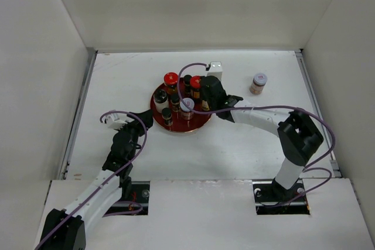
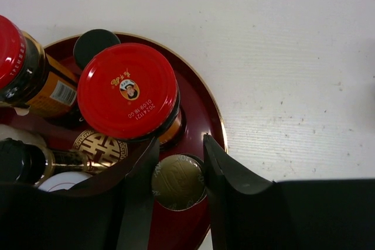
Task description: Organize the condiment bottles
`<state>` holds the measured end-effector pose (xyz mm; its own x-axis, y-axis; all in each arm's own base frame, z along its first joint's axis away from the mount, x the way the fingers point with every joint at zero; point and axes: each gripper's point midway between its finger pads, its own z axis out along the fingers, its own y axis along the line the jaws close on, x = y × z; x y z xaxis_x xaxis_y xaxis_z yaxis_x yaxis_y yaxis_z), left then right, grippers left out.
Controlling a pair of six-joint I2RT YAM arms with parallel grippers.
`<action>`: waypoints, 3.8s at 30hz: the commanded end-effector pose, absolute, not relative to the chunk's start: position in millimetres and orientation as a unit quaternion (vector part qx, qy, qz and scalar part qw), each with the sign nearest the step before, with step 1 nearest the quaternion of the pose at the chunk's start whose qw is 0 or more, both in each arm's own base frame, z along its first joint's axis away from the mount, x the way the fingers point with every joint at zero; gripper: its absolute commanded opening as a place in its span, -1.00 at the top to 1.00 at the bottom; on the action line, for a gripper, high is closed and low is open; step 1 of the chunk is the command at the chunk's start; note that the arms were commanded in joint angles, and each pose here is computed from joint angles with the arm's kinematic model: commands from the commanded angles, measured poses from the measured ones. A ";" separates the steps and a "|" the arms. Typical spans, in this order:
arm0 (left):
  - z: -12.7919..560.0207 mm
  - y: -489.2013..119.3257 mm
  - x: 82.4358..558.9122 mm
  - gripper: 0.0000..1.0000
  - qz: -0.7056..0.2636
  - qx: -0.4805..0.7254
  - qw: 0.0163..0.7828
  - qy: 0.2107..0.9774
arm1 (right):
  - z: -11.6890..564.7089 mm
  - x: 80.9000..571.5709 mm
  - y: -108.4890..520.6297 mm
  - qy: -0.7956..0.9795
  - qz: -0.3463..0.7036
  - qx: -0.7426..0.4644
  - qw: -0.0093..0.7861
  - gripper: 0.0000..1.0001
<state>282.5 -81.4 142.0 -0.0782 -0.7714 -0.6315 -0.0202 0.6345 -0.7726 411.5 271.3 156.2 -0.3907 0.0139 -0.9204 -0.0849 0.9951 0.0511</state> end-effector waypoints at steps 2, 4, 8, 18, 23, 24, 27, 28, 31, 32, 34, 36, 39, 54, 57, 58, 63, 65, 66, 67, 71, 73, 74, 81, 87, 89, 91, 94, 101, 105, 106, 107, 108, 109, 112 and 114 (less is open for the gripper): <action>92.4 -75.3 266.6 -0.50 -0.288 -0.302 0.586 0.695 | 176.6 425.9 279.7 0.806 0.066 0.018 0.588 -0.09; 92.8 -75.3 266.6 -0.50 -0.288 -0.302 0.586 0.694 | 179.0 423.8 278.1 0.805 0.067 0.019 0.589 -0.26; 93.2 -75.7 266.5 -0.50 -0.289 -0.301 0.587 0.694 | 198.7 414.4 269.1 0.797 0.079 0.031 0.598 -0.44; 91.7 -76.8 266.1 -0.50 -0.289 -0.301 0.584 0.696 | 215.2 408.9 161.6 0.781 0.054 0.106 0.613 -0.56; 92.3 -76.7 266.7 -0.50 -0.288 -0.301 0.585 0.696 | 187.9 437.8 70.4 0.791 -0.031 0.173 0.587 -0.81; 91.9 -77.4 266.5 -0.50 -0.289 -0.300 0.584 0.697 | 181.9 442.9 57.1 0.793 -0.045 0.182 0.579 -0.87; 92.2 -77.5 266.5 -0.50 -0.289 -0.299 0.585 0.696 | 168.8 456.7 30.0 0.799 -0.072 0.202 0.562 -0.97; 92.2 -77.0 266.6 -0.50 -0.287 -0.300 0.586 0.696 | 164.6 462.0 24.1 0.803 -0.078 0.202 0.555 -1.00; 90.2 -77.8 266.4 -0.51 -0.286 -0.299 0.583 0.699 | 155.1 477.0 12.5 0.811 -0.084 0.202 0.542 -1.00; 91.6 -77.9 266.8 -0.51 -0.287 -0.299 0.585 0.698 | 151.9 481.2 15.5 0.815 -0.076 0.198 0.539 -1.00; 91.3 -77.4 266.9 -0.51 -0.286 -0.300 0.585 0.698 | 150.1 488.9 24.0 0.818 -0.057 0.188 0.541 -1.00; 90.0 -77.4 267.2 -0.51 -0.284 -0.300 0.583 0.699 | 150.6 497.2 29.5 0.817 -0.050 0.179 0.545 -1.00; 90.5 -78.9 267.6 -0.51 -0.285 -0.298 0.584 0.699 | 144.4 509.9 30.6 0.820 -0.050 0.176 0.542 -1.00; 91.0 -77.7 268.4 -0.51 -0.284 -0.298 0.586 0.698 | 129.1 510.0 11.9 0.819 -0.072 0.202 0.533 -0.19; 90.0 -77.6 268.1 -0.51 -0.284 -0.299 0.585 0.699 | 147.5 494.0 21.9 0.804 -0.068 0.206 0.553 -0.04; 91.1 -77.9 268.1 -0.51 -0.285 -0.298 0.586 0.698 | 156.2 483.5 31.1 0.799 -0.058 0.204 0.563 -0.02; 91.5 -79.1 267.7 -0.51 -0.287 -0.296 0.586 0.698 | 178.0 427.6 72.1 0.789 -0.017 0.184 0.586 0.01; 92.0 -79.4 267.5 -0.51 -0.288 -0.295 0.585 0.698 | 180.9 401.0 96.2 0.788 0.012 0.171 0.591 0.03; 92.4 -79.1 267.5 -0.51 -0.288 -0.296 0.586 0.697 | 181.6 388.7 111.4 0.790 0.029 0.160 0.591 0.03; 92.8 -78.2 267.7 -0.51 -0.287 -0.297 0.587 0.696 | 180.6 376.2 127.2 0.795 0.042 0.144 0.588 0.03; 92.7 -78.3 267.1 -0.51 -0.289 -0.297 0.587 0.696 | 184.7 337.1 181.7 0.799 0.090 0.103 0.586 0.03; 93.1 -76.8 267.5 -0.51 -0.287 -0.299 0.588 0.694 | 189.1 325.6 208.7 0.799 0.117 0.083 0.584 0.03; 92.7 -77.2 267.4 -0.51 -0.288 -0.298 0.588 0.695 | 191.5 322.0 221.6 0.799 0.130 0.074 0.583 0.03; 91.9 -78.2 267.0 -0.51 -0.288 -0.297 0.586 0.697 | 207.4 323.6 284.6 0.789 0.161 0.026 0.592 0.03; 91.5 -78.3 267.0 -0.51 -0.288 -0.298 0.585 0.697 | 200.8 337.0 309.2 0.792 0.148 0.002 0.592 0.03; 91.5 -77.8 267.4 -0.51 -0.287 -0.299 0.585 0.697 | 194.3 341.3 314.1 0.795 0.140 -0.003 0.590 0.03; 91.4 -78.1 267.4 -0.51 -0.287 -0.298 0.585 0.697 | 189.1 344.3 318.2 0.797 0.136 -0.006 0.588 0.03; 91.8 -78.4 267.3 -0.51 -0.288 -0.298 0.585 0.697 | 180.2 348.9 324.2 0.799 0.131 -0.011 0.587 0.02; 91.2 -77.7 267.1 -0.51 -0.287 -0.299 0.585 0.697 | 153.0 354.7 332.1 0.806 0.107 -0.022 0.582 -0.06; 90.8 -77.5 267.1 -0.51 -0.286 -0.300 0.585 0.697 | 142.5 350.2 336.5 0.810 0.105 -0.027 0.576 -0.30; 90.8 -77.5 267.1 -0.51 -0.286 -0.300 0.585 0.697 | 142.2 348.0 337.4 0.810 0.106 -0.027 0.576 -0.41; 91.2 -77.9 267.0 -0.53 -0.287 -0.299 0.585 0.697 | 143.2 345.8 337.0 0.809 0.105 -0.027 0.577 -0.48; 91.6 -77.9 267.1 -0.55 -0.288 -0.299 0.586 0.696 | 145.7 344.1 335.6 0.808 0.103 -0.025 0.579 -0.54; 92.4 -77.3 267.3 -0.57 -0.287 -0.300 0.587 0.695 | 150.1 342.1 334.5 0.806 0.103 -0.023 0.582 -0.60; 91.4 -76.1 267.3 -0.66 -0.286 -0.303 0.586 0.695 | 168.9 333.0 329.8 0.799 0.111 -0.019 0.591 -0.81; 91.4 -75.7 267.4 -0.74 -0.285 -0.303 0.586 0.696 | 183.0 326.3 321.1 0.792 0.113 -0.012 0.599 -0.97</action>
<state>283.5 -83.7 138.6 -0.0894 -0.7684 -0.6337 -0.0249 0.6378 -0.7698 327.7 317.6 115.3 -0.3968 -0.0324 -0.9173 -0.1681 0.9850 0.0379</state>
